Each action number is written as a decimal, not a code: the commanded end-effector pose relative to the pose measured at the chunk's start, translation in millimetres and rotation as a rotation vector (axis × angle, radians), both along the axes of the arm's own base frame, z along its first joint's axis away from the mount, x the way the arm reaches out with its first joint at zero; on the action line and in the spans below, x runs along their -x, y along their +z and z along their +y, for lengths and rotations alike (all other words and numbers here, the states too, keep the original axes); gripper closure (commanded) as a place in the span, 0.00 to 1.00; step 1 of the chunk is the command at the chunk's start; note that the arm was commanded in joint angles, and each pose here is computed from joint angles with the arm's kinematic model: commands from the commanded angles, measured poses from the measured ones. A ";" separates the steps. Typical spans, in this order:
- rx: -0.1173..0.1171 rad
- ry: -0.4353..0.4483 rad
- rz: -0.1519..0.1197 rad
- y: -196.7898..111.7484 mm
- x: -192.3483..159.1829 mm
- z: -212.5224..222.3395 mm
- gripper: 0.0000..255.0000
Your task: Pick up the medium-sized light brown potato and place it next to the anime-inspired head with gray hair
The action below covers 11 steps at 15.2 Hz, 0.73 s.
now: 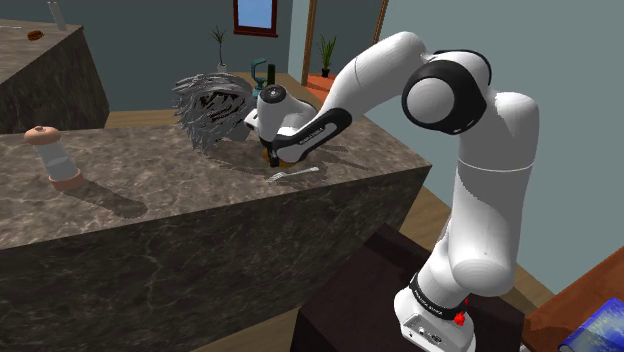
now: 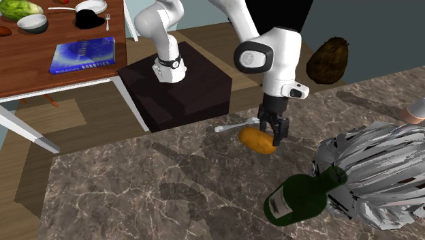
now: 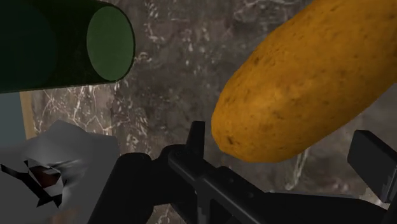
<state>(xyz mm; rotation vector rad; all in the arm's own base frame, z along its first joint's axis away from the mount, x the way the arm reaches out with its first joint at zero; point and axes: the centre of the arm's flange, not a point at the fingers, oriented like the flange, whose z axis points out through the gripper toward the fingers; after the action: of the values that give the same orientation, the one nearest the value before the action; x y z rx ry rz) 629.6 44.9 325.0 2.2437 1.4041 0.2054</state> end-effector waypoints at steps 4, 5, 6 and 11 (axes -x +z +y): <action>0.000 0.000 0.000 38.0 17.1 13.9 0.00; 0.000 0.000 0.000 38.0 17.1 13.8 0.00; 0.000 0.000 0.000 38.0 17.1 13.8 0.00; 0.000 0.000 0.000 38.0 17.1 13.9 0.00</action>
<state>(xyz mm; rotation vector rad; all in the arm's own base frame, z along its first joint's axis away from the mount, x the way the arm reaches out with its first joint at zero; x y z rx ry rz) 612.5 58.7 363.0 2.2436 1.4040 0.2057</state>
